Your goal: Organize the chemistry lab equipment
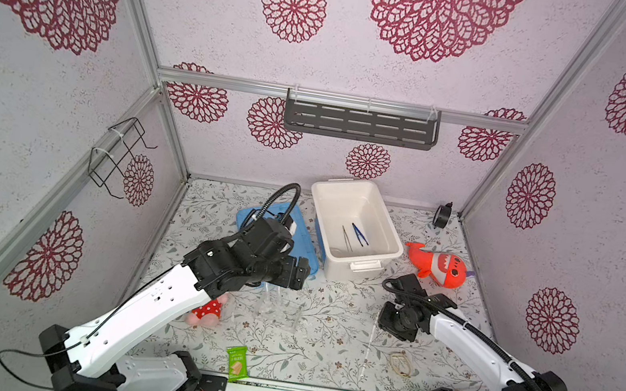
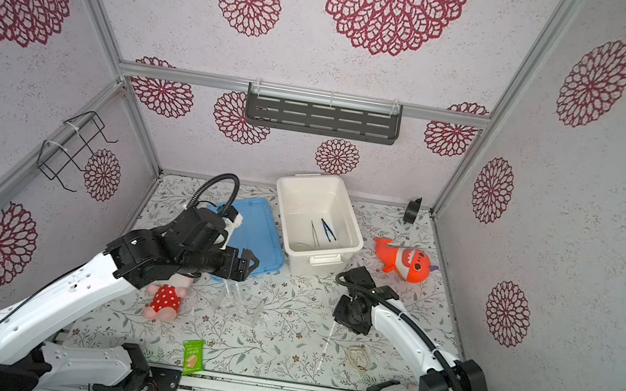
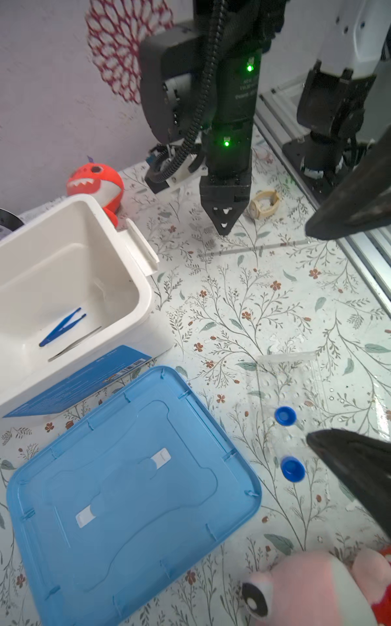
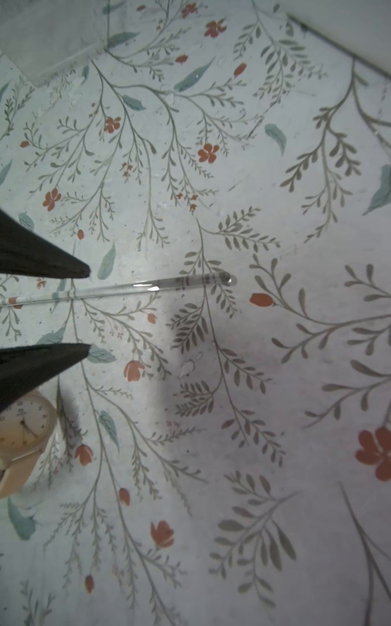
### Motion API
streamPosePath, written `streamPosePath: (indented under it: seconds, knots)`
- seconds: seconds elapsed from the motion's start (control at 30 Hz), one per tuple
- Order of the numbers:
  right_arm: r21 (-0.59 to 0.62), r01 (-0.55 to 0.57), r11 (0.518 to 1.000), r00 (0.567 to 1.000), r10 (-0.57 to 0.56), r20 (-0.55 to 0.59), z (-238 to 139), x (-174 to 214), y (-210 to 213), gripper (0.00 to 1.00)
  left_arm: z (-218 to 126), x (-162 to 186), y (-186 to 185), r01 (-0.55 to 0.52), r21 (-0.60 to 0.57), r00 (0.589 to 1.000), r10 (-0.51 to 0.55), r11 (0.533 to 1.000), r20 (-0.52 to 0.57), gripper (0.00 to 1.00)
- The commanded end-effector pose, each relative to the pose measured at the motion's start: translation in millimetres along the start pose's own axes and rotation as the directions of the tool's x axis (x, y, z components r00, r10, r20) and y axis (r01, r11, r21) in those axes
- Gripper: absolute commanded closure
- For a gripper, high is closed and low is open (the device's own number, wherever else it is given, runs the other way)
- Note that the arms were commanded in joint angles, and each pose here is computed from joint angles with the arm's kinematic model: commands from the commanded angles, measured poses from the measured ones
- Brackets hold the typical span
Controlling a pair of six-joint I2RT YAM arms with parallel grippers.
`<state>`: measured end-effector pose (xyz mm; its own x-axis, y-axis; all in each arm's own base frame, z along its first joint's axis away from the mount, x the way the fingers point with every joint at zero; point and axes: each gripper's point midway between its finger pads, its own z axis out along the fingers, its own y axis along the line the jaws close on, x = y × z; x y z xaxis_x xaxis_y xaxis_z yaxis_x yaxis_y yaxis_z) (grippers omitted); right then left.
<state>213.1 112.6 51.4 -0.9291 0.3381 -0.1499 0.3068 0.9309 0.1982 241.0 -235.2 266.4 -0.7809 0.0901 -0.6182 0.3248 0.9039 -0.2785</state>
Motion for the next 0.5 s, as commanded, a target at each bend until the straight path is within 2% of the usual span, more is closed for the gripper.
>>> streamPosePath:
  seconds: [0.0, 0.07, 0.23, 0.33, 0.47]
  knots:
    - [-0.014, -0.062, 0.998, 0.998, 0.062, -0.005, 11, 7, 7, 0.63, 12, 1, -3, -0.085, -0.088, 0.996, 0.087, 0.992, 0.022, 0.09]
    - [-0.025, -0.077, 0.997, 0.997, 0.076, -0.029, 22, 16, 11, 0.63, 22, 9, -11, -0.131, -0.089, 0.991, 0.132, 0.987, 0.007, 0.09]
    - [0.047, -0.074, 0.996, 0.994, 0.077, -0.074, 40, 31, 4, 0.64, 41, 26, -36, -0.221, -0.057, 0.975, 0.219, 0.974, -0.039, 0.09]
    - [0.074, -0.097, 0.992, 0.988, 0.105, -0.114, 47, 40, 1, 0.72, 52, 39, -49, -0.289, -0.046, 0.955, 0.285, 0.956, -0.081, 0.08]
    - [0.065, -0.165, 0.984, 0.973, 0.173, -0.151, 48, 47, 7, 0.79, 62, 53, -58, -0.359, -0.047, 0.928, 0.35, 0.932, -0.129, 0.07]
